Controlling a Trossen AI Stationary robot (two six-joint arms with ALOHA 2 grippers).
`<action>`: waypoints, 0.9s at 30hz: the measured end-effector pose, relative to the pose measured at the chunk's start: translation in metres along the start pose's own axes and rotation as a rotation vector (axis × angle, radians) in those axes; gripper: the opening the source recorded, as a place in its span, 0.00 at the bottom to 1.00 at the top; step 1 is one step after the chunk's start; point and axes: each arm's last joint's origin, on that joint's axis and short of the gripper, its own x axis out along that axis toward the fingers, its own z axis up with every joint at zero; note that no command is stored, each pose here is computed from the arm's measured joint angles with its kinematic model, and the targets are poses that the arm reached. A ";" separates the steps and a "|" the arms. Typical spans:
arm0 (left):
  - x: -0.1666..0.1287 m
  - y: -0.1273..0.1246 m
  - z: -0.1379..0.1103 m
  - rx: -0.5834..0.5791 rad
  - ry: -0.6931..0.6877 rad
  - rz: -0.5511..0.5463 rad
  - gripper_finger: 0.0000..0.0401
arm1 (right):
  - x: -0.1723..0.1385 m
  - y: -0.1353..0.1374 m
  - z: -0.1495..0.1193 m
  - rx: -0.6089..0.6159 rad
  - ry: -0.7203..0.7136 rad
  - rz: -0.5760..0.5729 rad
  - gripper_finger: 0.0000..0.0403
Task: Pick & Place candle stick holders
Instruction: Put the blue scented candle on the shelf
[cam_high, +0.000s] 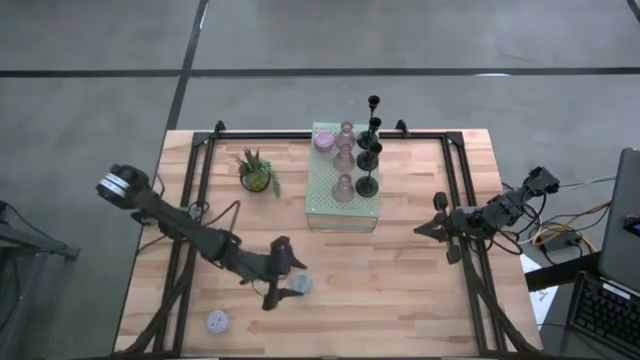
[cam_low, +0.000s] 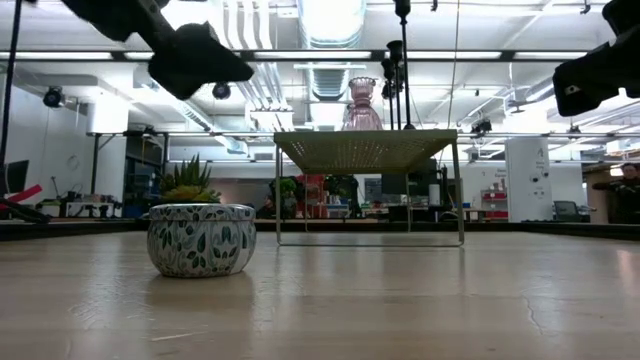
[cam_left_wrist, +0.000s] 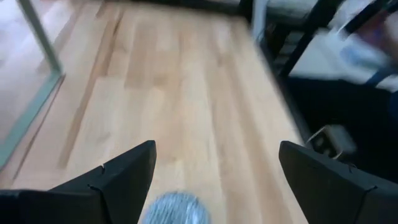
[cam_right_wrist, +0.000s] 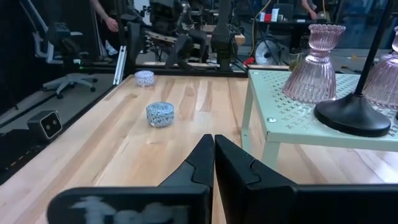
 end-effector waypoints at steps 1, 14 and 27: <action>0.001 -0.003 0.002 0.006 0.037 0.028 0.86 | 0.000 0.000 0.000 -0.001 0.000 0.000 0.02; 0.029 -0.014 -0.006 -0.042 0.285 0.168 0.92 | 0.000 0.000 0.000 0.001 0.000 0.000 0.02; 0.048 -0.008 -0.032 -0.020 0.373 0.226 0.99 | 0.001 0.000 0.000 -0.003 0.006 -0.001 0.02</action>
